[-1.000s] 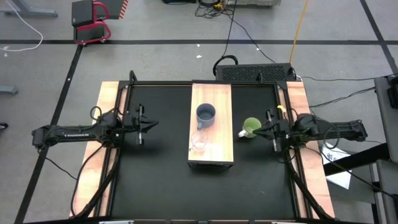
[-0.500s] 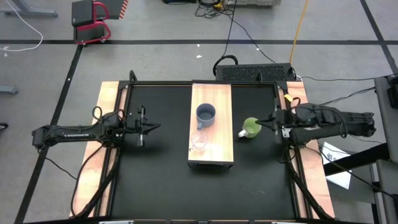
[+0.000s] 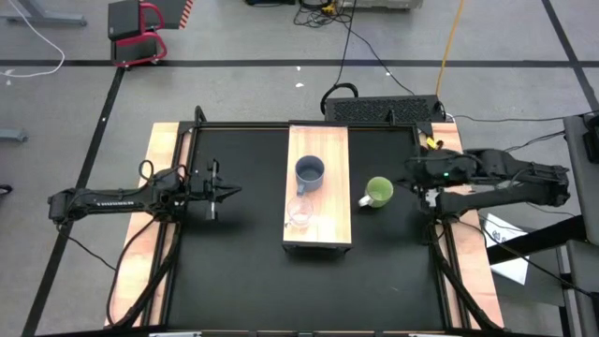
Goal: Stack small to large cups/mugs on shelf
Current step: Put the green mug on the shelf
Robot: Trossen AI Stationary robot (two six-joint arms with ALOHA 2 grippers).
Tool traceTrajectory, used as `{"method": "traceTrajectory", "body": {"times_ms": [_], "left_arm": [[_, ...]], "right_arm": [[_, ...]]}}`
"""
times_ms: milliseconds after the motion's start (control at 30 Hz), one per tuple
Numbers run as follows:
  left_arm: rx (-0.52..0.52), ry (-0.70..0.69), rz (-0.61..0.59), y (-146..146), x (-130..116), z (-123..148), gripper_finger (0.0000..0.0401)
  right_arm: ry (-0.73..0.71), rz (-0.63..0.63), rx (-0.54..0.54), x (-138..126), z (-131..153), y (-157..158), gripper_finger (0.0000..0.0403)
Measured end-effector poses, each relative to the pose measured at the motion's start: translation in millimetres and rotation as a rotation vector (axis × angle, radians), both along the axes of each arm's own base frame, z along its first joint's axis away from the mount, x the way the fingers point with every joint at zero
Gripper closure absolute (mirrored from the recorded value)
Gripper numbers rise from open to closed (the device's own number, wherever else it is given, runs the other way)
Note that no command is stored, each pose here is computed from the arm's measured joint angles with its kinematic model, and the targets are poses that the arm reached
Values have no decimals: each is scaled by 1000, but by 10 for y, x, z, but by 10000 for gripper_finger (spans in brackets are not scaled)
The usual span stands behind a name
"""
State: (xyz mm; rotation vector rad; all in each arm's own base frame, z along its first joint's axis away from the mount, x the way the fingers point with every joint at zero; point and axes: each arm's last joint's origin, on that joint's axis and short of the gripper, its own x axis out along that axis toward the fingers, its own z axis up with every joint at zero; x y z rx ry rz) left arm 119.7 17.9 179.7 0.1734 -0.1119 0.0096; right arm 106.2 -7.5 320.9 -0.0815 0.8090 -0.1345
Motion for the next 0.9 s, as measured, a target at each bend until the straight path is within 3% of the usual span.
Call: {"method": "traceTrajectory", "body": {"times_ms": [267, 567, 900], "left_arm": [[-8, 0, -1, 0, 0, 1, 376], [-26, 0, -3, 0, 0, 1, 375], [-25, 0, -3, 0, 0, 1, 375]], "right_arm": [[228, 129, 0, 291, -193, -4, 403], [378, 95, 19, 473, -352, -117, 403], [386, 96, 298, 544, -414, -150, 391]]}}
